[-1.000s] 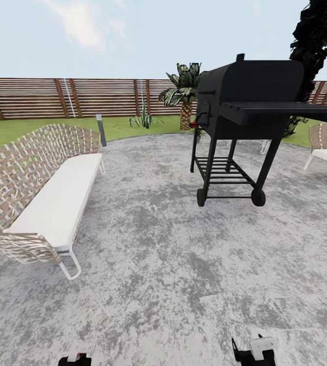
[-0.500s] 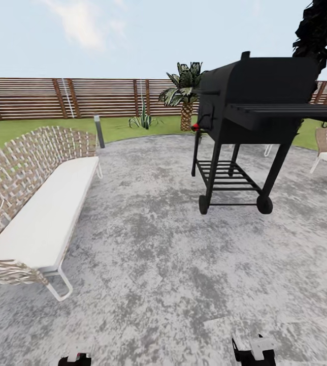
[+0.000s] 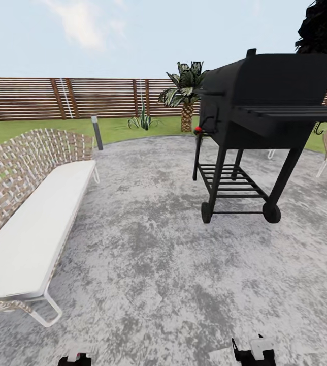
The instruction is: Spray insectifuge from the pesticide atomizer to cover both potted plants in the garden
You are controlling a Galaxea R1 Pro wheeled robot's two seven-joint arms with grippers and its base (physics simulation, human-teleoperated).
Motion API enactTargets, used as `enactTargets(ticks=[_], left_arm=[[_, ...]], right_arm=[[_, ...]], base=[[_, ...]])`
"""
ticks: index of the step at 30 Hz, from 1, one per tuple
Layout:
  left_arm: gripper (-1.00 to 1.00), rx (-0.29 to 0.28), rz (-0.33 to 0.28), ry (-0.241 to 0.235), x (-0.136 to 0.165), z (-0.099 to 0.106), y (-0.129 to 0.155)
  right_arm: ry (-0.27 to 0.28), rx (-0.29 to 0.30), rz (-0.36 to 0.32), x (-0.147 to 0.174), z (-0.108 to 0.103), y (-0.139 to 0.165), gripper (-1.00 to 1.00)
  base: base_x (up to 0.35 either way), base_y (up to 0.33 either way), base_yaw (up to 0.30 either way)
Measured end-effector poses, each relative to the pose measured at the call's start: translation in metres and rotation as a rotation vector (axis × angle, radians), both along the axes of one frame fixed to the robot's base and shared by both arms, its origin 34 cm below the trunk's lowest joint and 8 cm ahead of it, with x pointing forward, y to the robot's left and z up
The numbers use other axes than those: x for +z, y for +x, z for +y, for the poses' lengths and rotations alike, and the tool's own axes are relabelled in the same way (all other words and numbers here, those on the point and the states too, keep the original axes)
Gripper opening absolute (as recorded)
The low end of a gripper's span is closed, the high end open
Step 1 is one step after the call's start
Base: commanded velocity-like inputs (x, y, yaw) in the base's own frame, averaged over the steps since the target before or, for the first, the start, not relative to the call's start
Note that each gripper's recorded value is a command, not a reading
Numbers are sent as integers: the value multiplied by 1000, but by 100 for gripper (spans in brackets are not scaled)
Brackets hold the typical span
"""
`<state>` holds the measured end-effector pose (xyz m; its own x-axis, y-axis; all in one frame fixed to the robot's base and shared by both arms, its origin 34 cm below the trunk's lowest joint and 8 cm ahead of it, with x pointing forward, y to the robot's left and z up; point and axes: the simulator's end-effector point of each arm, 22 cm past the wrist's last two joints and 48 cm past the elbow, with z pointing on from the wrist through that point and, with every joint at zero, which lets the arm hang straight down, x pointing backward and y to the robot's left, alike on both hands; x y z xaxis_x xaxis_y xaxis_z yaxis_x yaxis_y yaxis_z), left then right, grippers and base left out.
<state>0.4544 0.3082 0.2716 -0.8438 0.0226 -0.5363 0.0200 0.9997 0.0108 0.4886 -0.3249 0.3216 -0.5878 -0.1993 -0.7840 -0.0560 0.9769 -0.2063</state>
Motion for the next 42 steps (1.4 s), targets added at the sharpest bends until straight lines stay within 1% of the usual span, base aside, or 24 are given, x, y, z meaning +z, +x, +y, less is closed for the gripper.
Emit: enactTargets(ticks=[22, 33, 42], left_arm=[[-100, 0, 0, -1, 0, -1, 0], [-100, -1, 1, -2, 0, -2, 0], [-100, -2, 0, -4, 0, -3, 0]], right_arm=[[0, 0, 0, 0, 0, 0, 100], [1, 0, 0, 0, 1, 0, 100], [1, 0, 0, 0, 0, 0, 100]], base=[[339, 0, 1], [339, 0, 208], [339, 0, 14]])
